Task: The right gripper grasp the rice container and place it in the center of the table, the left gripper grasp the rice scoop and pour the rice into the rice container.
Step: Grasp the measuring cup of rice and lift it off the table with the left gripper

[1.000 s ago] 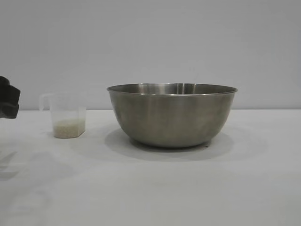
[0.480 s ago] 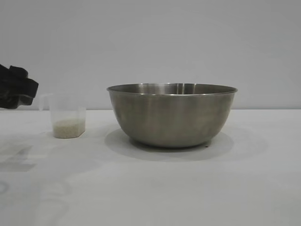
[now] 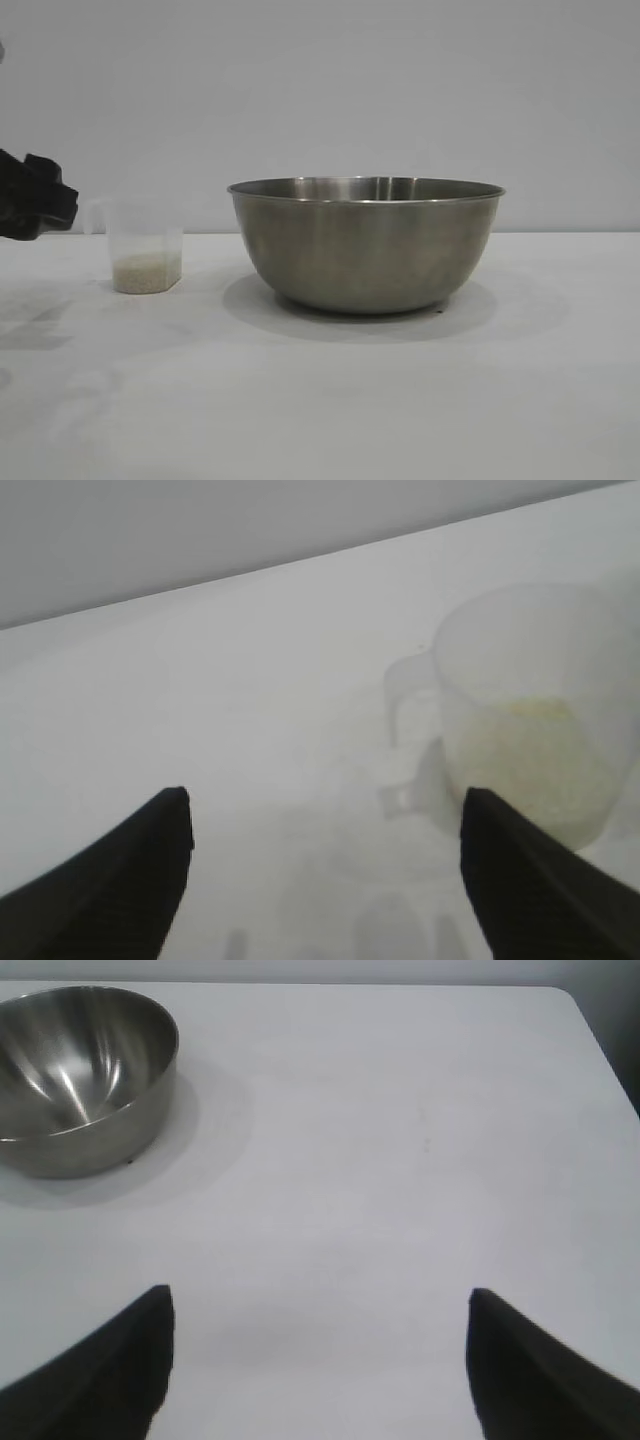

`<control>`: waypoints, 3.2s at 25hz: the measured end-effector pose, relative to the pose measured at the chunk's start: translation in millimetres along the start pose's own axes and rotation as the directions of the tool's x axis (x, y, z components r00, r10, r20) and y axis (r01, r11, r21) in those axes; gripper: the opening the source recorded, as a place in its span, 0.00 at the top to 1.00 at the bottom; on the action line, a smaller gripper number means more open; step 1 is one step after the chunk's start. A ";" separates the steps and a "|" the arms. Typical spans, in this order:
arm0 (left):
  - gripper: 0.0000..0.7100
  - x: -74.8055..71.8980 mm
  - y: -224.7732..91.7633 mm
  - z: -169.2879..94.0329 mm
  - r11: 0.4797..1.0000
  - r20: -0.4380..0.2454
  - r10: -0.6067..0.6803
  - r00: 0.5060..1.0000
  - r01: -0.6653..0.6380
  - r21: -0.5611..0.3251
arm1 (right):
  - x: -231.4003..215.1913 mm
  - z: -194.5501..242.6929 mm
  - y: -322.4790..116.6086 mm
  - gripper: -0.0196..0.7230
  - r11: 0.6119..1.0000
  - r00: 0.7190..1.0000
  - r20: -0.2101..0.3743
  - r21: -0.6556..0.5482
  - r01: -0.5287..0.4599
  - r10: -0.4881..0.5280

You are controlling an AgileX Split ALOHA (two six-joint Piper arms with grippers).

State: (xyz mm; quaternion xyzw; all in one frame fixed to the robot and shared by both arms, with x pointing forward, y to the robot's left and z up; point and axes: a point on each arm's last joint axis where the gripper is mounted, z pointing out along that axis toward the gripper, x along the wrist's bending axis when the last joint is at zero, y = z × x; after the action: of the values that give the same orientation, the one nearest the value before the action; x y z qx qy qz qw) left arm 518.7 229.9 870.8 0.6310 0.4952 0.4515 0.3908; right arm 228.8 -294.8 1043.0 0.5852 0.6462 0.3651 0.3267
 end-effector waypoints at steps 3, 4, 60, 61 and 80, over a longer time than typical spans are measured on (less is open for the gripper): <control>0.23 -2.7 -0.6 8.3 1.000 0.003 0.000 1.000 0.000 -0.005 | 0.0 0.0 0.0 0.28 1.000 1.000 0.000 0.000 0.000 0.000; 0.23 -3.6 -0.9 11.6 1.000 0.003 0.000 1.000 0.000 -0.007 | 0.0 0.0 0.0 0.28 1.000 1.000 0.000 0.000 0.000 0.000; 0.78 -5.4 -1.7 68.5 0.997 0.023 0.032 0.999 -0.031 -0.078 | 0.0 0.0 0.0 0.28 1.000 1.000 0.000 0.000 0.000 0.000; 0.78 -6.3 -1.5 68.5 0.996 0.033 0.039 0.999 -0.036 -0.080 | 0.0 0.0 0.0 0.28 1.000 1.000 0.000 0.000 0.000 0.000; 1.00 -8.1 -0.6 68.5 0.995 0.051 0.051 0.997 -0.046 -0.090 | 0.0 0.0 0.0 0.28 1.000 1.000 0.000 0.000 0.000 0.000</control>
State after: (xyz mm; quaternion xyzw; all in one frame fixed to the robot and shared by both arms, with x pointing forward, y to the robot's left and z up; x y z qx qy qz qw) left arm 583.3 219.0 849.2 0.6367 0.4485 0.4656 0.4204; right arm 228.8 -294.8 1043.0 0.5852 0.6462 0.3651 0.3267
